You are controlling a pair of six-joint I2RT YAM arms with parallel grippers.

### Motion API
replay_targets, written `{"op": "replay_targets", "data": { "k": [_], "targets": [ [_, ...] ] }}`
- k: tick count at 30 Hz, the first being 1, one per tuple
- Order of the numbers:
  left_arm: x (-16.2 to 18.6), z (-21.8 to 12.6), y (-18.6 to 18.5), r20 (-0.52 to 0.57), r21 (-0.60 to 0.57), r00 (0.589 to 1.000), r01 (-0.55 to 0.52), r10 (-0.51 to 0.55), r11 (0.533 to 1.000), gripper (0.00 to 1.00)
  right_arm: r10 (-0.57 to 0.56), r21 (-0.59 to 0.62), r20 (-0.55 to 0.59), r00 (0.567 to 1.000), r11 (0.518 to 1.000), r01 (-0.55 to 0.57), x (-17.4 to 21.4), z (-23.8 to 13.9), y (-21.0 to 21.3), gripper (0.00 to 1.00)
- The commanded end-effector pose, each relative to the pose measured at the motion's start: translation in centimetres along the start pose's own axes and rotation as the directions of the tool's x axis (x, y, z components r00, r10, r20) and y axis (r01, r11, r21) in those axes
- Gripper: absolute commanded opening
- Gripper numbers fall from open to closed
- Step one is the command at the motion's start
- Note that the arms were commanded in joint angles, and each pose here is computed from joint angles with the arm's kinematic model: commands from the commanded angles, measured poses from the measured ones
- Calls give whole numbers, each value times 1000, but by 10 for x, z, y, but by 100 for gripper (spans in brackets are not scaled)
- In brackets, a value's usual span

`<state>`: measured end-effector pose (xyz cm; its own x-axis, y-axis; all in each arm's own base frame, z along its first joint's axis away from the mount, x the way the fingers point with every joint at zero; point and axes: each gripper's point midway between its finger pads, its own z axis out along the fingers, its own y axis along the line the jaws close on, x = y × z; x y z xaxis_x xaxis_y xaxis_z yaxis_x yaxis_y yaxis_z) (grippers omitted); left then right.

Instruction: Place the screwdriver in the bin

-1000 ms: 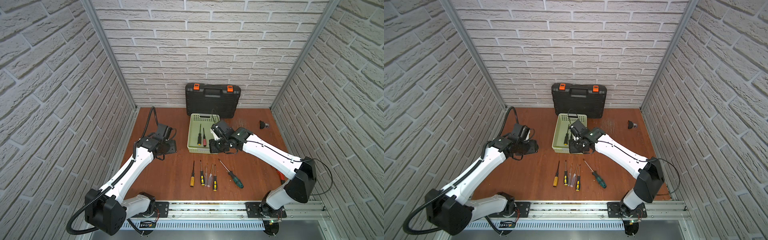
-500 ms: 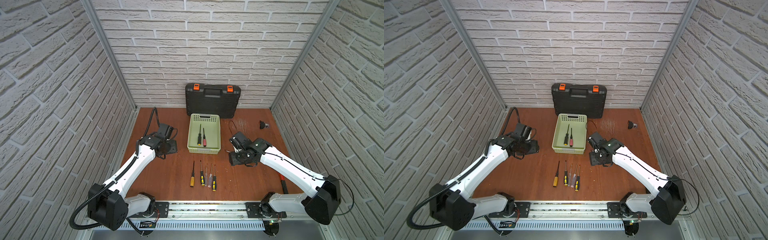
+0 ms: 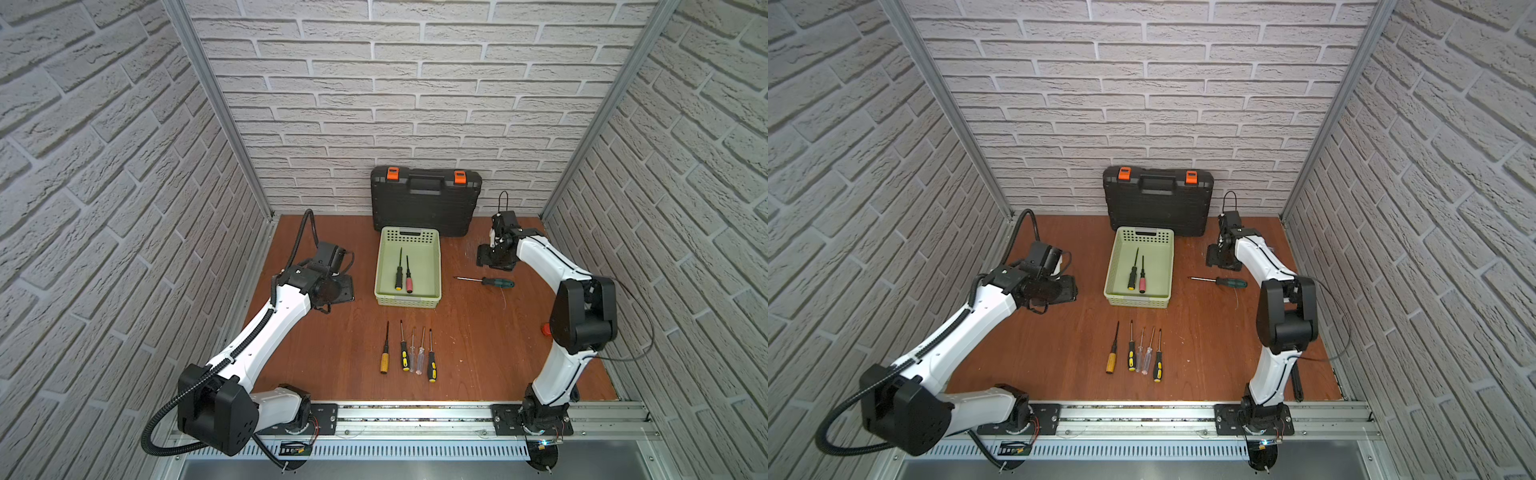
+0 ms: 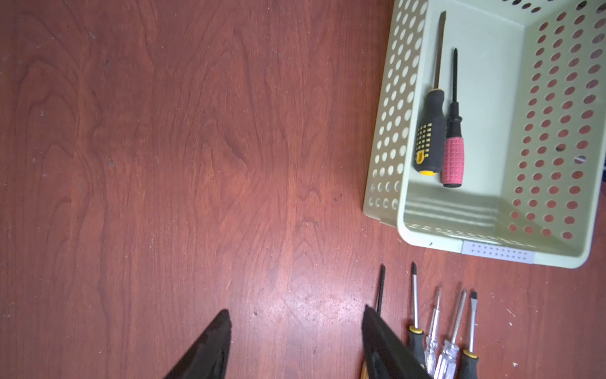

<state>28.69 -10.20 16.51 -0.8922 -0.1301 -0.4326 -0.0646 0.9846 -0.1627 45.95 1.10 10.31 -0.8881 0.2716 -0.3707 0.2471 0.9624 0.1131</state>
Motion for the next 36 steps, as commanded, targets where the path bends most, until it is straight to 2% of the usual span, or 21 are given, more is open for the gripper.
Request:
{"op": "replay_targets", "data": {
  "k": [1,5,9,15,26,36],
  "targets": [
    [-4,-2,7,-3,-27,1000,-3,3,1000,64,16,-90,28,999,996,-13,-38,19,7,68],
    [-2,-5,13,-3,-46,1000,9,-9,999,64,18,-107,-43,999,994,-22,-53,56,-2,66],
    [-2,-14,22,19,-71,1000,24,-22,997,64,-12,-118,-50,999,993,6,-58,65,-3,66],
    [-1,-17,25,29,-69,999,40,-38,997,64,24,-120,-115,993,992,-38,-39,77,-4,63],
    [1,-18,24,41,-48,999,36,-34,998,64,49,-104,-115,992,993,-61,-12,53,-11,63],
    [11,-10,21,35,-5,999,37,-37,999,64,-16,-135,-93,996,991,3,15,-1,-13,68]
  ]
}}
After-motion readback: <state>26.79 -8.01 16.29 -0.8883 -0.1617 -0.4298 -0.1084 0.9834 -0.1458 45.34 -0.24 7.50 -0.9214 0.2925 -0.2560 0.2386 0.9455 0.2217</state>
